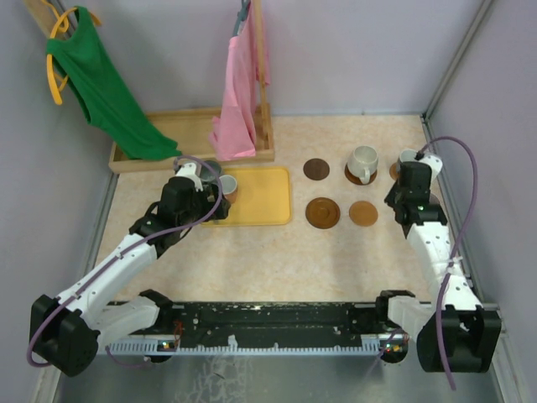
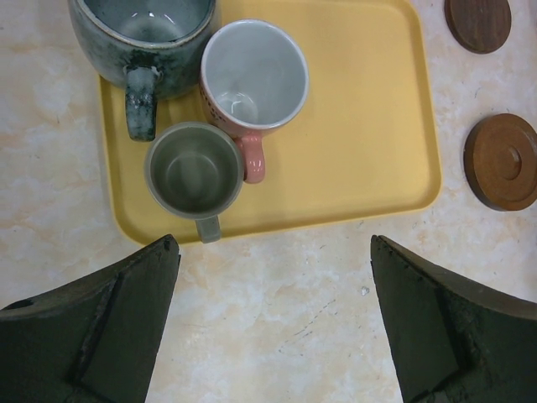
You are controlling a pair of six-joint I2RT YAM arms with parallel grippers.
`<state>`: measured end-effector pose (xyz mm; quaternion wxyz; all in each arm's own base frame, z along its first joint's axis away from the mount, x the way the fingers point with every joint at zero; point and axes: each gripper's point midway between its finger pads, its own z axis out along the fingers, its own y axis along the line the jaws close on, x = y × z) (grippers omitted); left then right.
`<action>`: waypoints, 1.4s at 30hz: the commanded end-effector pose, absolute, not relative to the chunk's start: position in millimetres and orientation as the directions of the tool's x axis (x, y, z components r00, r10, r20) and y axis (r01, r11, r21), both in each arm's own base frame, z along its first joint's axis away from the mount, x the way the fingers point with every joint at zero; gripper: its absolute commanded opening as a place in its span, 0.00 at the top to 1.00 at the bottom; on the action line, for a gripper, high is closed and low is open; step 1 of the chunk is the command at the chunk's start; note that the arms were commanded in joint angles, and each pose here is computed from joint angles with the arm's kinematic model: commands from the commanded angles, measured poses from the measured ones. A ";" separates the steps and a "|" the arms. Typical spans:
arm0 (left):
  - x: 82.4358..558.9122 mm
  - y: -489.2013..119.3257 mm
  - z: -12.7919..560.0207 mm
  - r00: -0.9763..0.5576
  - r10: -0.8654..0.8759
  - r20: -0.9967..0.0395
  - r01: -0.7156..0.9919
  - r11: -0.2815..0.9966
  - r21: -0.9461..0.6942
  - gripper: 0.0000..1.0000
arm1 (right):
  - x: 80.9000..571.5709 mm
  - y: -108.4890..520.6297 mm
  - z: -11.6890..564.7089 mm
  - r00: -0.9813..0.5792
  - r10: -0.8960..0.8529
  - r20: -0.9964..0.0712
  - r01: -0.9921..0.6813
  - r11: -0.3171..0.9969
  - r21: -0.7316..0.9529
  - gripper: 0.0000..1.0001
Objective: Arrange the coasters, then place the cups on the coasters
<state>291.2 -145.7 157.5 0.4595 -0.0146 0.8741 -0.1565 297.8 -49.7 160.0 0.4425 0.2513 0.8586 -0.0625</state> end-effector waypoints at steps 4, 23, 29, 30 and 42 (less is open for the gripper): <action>302.2 -139.1 182.2 -0.508 -0.202 -0.838 0.093 0.954 -0.286 0.00 | 325.2 1.6 193.7 -0.469 0.325 -0.821 0.292 0.935 0.204 0.96; 317.1 -131.0 173.3 -0.588 -0.139 -0.797 -0.004 0.986 -0.168 0.00 | 321.8 89.4 184.8 -0.519 0.266 -0.813 0.065 0.960 0.272 0.93; 311.2 -124.1 163.9 -0.583 -0.179 -0.793 -0.049 0.981 -0.185 0.00 | 330.6 178.2 183.9 -0.548 0.151 -0.823 -0.103 0.964 0.245 0.93; 309.7 -123.4 161.7 -0.583 -0.180 -0.792 -0.049 0.981 -0.187 0.00 | 335.3 195.3 190.1 -0.542 0.140 -0.828 -0.129 0.960 0.247 0.93; 304.4 -96.6 175.2 -0.508 -0.273 -0.817 -0.158 0.962 -0.224 0.00 | 369.4 347.4 170.2 -0.629 0.045 -0.776 -0.288 0.914 0.287 0.92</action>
